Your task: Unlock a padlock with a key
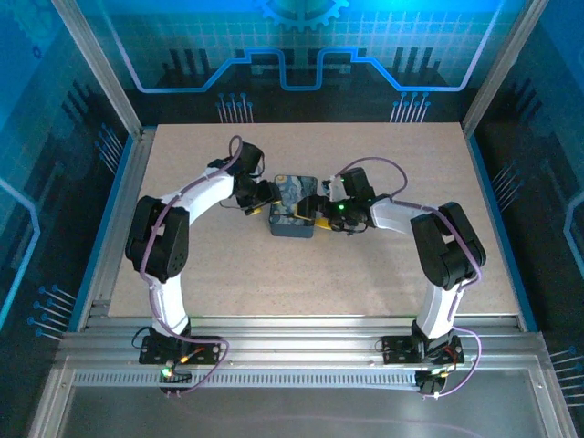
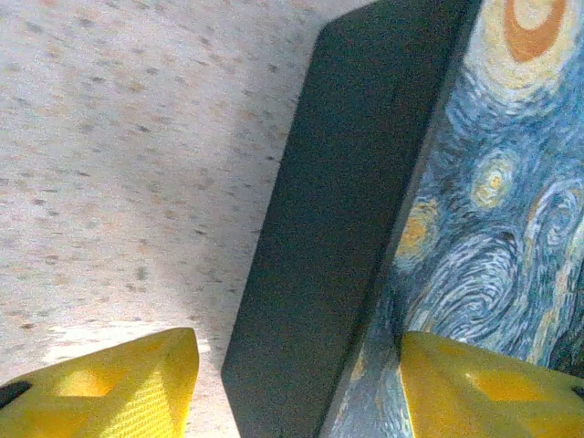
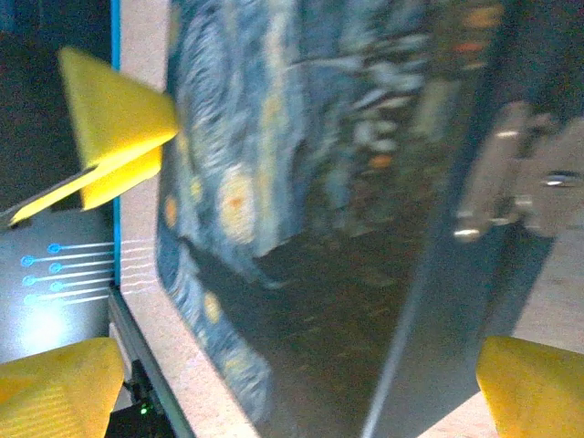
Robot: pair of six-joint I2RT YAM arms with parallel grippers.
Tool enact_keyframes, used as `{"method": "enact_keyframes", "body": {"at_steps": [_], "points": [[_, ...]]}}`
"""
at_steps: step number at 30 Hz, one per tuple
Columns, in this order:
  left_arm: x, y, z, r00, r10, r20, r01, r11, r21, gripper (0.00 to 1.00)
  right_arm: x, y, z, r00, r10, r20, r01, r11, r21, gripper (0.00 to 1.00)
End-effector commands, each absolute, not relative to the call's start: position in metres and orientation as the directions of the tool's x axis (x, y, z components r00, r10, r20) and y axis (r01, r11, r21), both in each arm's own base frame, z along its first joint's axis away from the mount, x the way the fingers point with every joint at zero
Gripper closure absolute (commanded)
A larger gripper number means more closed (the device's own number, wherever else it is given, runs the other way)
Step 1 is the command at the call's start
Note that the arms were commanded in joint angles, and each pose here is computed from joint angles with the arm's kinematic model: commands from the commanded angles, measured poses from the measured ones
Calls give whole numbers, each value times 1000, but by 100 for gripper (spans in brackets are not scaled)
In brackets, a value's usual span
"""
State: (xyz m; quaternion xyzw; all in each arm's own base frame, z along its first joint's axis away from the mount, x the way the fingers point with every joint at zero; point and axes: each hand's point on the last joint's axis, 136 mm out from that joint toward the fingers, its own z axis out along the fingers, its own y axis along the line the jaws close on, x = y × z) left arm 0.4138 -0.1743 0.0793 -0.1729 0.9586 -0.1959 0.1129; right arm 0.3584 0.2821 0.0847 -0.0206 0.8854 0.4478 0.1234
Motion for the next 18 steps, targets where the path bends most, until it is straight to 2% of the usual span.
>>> {"method": "enact_keyframes", "body": {"at_steps": [1, 5, 8, 10, 11, 12, 15, 18], "points": [[410, -121, 102, -882, -423, -206, -345, 879, -329, 39, 358, 316, 120, -953, 29, -301, -238, 543, 806, 0], [404, -84, 118, -842, -470, -265, -393, 871, -296, 39, 358, 323, 129, -952, 9, -307, -258, 515, 818, 0], [396, -59, 123, -817, -483, -316, -422, 873, -244, 37, 358, 304, 129, -948, 16, -317, -256, 552, 794, 0], [392, -41, 126, -796, -483, -365, -447, 876, -182, 28, 358, 280, 129, -936, 14, -351, -269, 613, 743, 0], [390, -29, 127, -779, -484, -399, -472, 871, -135, 17, 357, 269, 130, -928, 4, -372, -283, 641, 714, 0], [387, -17, 129, -756, -484, -441, -501, 861, -87, 2, 356, 257, 133, -910, -15, -414, -315, 672, 670, 0], [384, 17, 137, -678, -452, -580, -563, 826, 15, 1, 352, 221, 149, -817, -75, -572, -424, 751, 507, 0], [389, 37, 150, -605, -301, -738, -525, 847, 85, 1, 358, 170, 159, -680, -134, -721, -442, 859, 257, 0]]}}
